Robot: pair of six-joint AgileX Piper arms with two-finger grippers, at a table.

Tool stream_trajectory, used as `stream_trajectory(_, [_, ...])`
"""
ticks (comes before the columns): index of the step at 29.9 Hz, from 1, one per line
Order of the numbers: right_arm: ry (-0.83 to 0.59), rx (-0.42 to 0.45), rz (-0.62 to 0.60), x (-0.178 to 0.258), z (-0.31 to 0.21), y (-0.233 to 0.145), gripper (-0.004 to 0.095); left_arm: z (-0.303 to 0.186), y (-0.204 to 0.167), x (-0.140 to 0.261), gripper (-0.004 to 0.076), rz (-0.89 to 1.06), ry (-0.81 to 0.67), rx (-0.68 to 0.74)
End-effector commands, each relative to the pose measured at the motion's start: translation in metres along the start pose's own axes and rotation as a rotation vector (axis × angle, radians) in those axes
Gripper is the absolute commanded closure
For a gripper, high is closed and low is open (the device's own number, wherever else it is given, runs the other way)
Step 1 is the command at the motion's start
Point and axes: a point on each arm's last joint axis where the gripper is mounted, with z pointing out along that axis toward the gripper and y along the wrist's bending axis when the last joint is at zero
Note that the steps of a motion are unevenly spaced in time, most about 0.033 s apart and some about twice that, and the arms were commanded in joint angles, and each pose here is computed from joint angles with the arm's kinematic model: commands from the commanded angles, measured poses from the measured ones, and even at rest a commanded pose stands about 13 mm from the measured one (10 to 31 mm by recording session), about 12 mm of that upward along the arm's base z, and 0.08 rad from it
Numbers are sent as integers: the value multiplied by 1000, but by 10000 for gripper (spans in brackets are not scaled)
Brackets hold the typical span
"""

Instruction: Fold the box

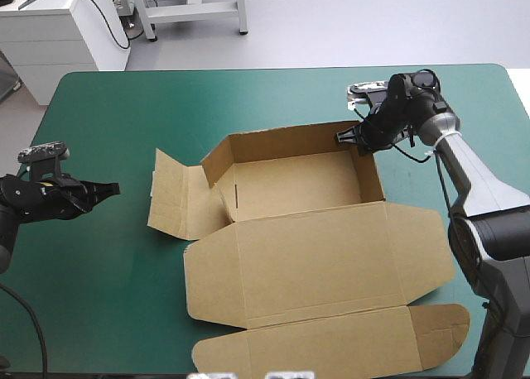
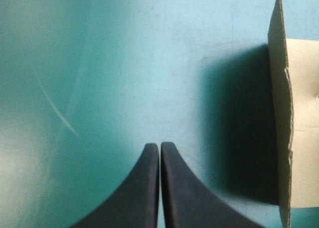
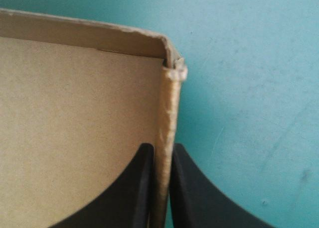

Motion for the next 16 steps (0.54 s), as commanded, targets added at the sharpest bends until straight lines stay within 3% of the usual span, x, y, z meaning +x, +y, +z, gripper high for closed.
stream_trajectory(1, [-63, 5, -24, -4, -31, 3, 621, -14, -4, -11, 731, -14, -102, 7])
stream_trajectory(3, [-73, 12, -28, -6, -39, 3, 433, -14, -4, -11, 731, -14, -107, 5])
stream_trajectory(6, [-92, 25, -34, -11, -57, 4, 229, -14, -4, -12, 731, -14, -109, 4])
stream_trajectory(8, [-144, 24, -11, -15, -72, 6, 154, -14, -4, -12, 731, -14, -110, 4])
stream_trajectory(16, [-248, 23, 20, -4, -122, 12, 136, -14, -4, -12, 731, -14, -112, 3])
